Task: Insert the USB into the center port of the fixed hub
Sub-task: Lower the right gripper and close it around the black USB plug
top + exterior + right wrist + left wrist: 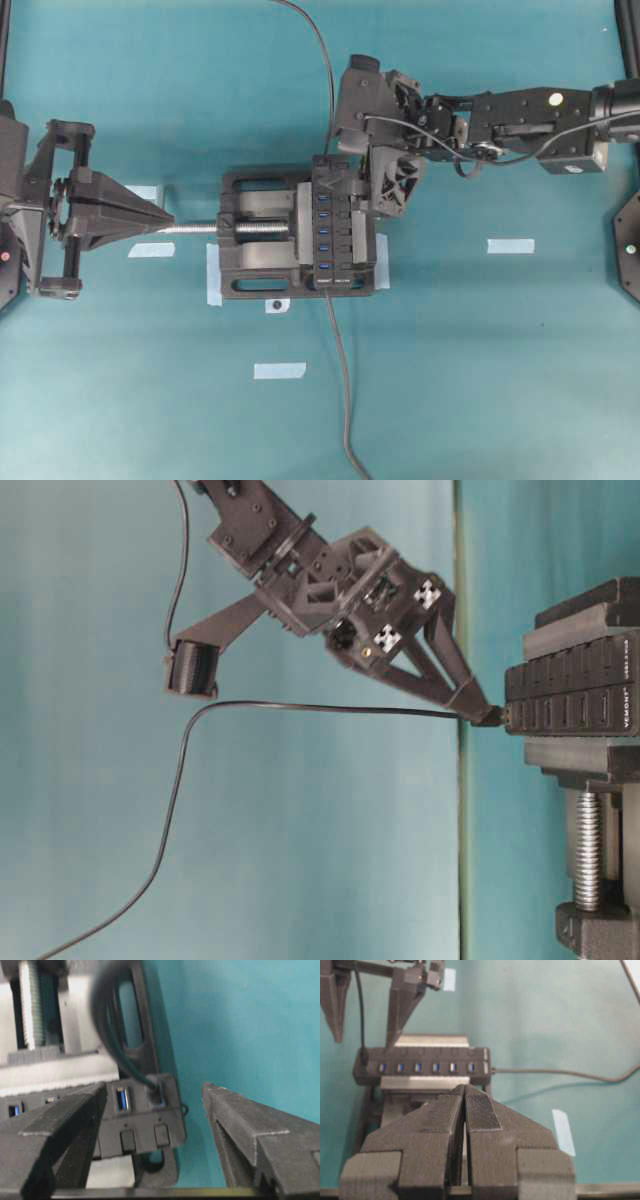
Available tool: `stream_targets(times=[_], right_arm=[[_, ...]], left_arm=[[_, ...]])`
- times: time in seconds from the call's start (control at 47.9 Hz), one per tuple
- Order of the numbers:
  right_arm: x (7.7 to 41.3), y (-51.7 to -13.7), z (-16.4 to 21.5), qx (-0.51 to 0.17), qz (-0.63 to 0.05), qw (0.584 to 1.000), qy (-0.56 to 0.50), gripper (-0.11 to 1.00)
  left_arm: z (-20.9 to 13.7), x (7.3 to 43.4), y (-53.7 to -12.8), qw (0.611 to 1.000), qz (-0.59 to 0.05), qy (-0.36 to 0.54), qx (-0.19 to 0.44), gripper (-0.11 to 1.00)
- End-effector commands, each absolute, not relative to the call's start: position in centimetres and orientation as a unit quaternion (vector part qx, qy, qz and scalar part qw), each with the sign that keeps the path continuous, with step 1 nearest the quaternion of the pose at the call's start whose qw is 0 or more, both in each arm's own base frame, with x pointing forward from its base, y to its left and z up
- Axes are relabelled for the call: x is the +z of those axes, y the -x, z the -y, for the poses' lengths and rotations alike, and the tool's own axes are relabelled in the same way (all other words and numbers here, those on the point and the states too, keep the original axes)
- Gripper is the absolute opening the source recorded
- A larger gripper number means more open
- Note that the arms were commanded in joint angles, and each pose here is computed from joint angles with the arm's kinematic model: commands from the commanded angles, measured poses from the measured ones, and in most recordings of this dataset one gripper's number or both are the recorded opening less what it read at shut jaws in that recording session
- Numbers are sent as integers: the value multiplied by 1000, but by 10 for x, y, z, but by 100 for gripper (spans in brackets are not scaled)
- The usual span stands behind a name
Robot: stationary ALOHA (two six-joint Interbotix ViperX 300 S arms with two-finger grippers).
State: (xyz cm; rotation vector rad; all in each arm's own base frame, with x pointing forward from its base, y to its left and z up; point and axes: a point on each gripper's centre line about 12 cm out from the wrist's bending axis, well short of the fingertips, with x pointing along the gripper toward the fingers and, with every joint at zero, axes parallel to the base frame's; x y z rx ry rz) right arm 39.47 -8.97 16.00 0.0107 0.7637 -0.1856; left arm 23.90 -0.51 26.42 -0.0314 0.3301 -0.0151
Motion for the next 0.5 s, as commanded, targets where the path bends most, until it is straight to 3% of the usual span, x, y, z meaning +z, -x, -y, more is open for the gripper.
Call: stream_targets(times=[0.0, 0.209, 0.48], right_arm=[[172, -401, 89, -88, -355, 931, 2, 78], [169, -402, 90, -89, -358, 930, 1, 71], [168, -402, 90, -88, -358, 929, 1, 49]], left_arm=[[6, 270, -241, 988, -156, 16, -8, 0], [5, 269, -240, 987, -157, 16, -8, 0], [5, 269, -240, 987, -157, 16, -8, 0]])
